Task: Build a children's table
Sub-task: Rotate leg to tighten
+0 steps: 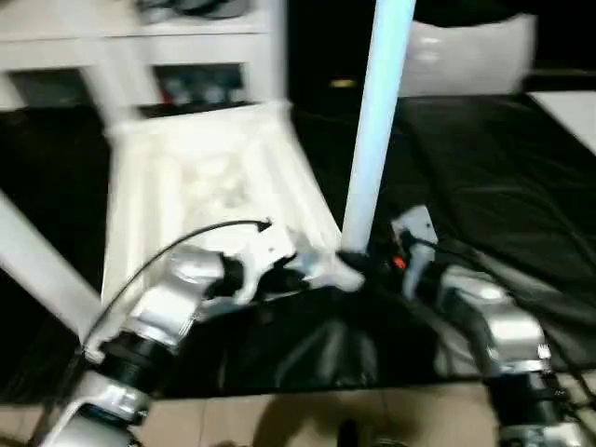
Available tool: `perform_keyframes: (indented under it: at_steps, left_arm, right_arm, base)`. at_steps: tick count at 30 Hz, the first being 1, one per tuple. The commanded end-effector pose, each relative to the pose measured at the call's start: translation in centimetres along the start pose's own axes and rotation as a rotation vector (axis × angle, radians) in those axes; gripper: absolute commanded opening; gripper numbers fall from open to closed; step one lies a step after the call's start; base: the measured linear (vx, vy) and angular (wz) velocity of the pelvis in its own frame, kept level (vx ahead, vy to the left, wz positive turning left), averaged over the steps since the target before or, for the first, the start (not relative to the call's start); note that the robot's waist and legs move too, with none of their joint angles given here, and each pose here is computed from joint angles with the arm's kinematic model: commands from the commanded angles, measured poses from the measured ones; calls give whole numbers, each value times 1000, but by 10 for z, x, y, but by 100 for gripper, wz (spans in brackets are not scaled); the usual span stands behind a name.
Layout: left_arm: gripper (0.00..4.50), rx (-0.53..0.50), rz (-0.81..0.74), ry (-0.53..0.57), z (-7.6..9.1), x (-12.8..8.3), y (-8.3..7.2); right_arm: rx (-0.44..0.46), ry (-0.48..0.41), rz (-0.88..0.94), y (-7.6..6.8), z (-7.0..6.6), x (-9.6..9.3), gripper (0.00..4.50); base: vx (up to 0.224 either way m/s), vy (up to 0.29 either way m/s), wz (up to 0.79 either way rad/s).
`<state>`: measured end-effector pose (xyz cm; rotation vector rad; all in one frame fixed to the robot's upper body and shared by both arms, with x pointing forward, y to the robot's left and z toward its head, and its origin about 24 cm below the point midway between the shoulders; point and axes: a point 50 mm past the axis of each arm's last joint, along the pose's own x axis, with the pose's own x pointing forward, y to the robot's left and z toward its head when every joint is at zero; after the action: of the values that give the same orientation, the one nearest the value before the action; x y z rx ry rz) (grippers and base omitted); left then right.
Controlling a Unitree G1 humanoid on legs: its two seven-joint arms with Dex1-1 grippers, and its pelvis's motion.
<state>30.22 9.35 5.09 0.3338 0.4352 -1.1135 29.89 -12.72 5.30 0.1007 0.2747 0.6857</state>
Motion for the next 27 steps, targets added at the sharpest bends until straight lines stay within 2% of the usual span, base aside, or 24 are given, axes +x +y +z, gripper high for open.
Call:
perform_keyframes:
  at_steps: [1,3,6,7,9,11,12,14,17,19,21,22,27]
  left_arm:
    - [0,61,6,-122,38,19,-12]
    - [0,37,65,-139,46,27,-14]
    - [0,28,79,-159,54,34,-20]
    - [0,28,79,-159,54,34,-20]
    - [0,36,73,-158,55,35,-22]
    - [0,51,65,-149,53,33,-22]
    - [0,82,46,-134,49,28,-20]
    - [0,89,44,-128,46,25,-18]
    - [0,92,40,-109,38,14,-12]
    - [0,92,39,-106,37,12,-11]
    - [0,102,27,-90,31,4,-7]
    - [0,105,22,-83,28,1,-6]
    - [0,140,-7,-65,21,-8,-3]
  right_arm:
    - [85,73,30,31,-19,25,207]
    - [139,37,-111,32,-16,32,207]
    - [190,-11,-145,36,-12,36,207]
    - [190,-11,-145,36,-12,36,241]
    - [183,-22,-155,36,-10,35,277]
    - [177,-24,-166,32,-11,31,281]
    - [147,-18,-192,23,-12,23,286]
    - [137,-21,-198,19,-13,18,319]
    - [81,-49,-148,7,-10,-1,328]
    - [75,-56,-133,5,-9,-4,363]
    - [4,-74,-69,-4,-2,-15,371]
    - [-20,-81,-39,-7,2,-20,390]
    - [-88,-76,79,-16,10,-33,403]
  base:
    - [52,-47,17]
    - [59,4,-16]
    - [162,52,-12]
    - [72,-31,3]
    - [0,0,0]
    - [28,-8,1]
    - [55,-17,2]
    - [27,0,0]
    - [0,0,0]
    - [0,0,0]
    - [0,0,0]
    - [0,0,0]
    - [0,0,0]
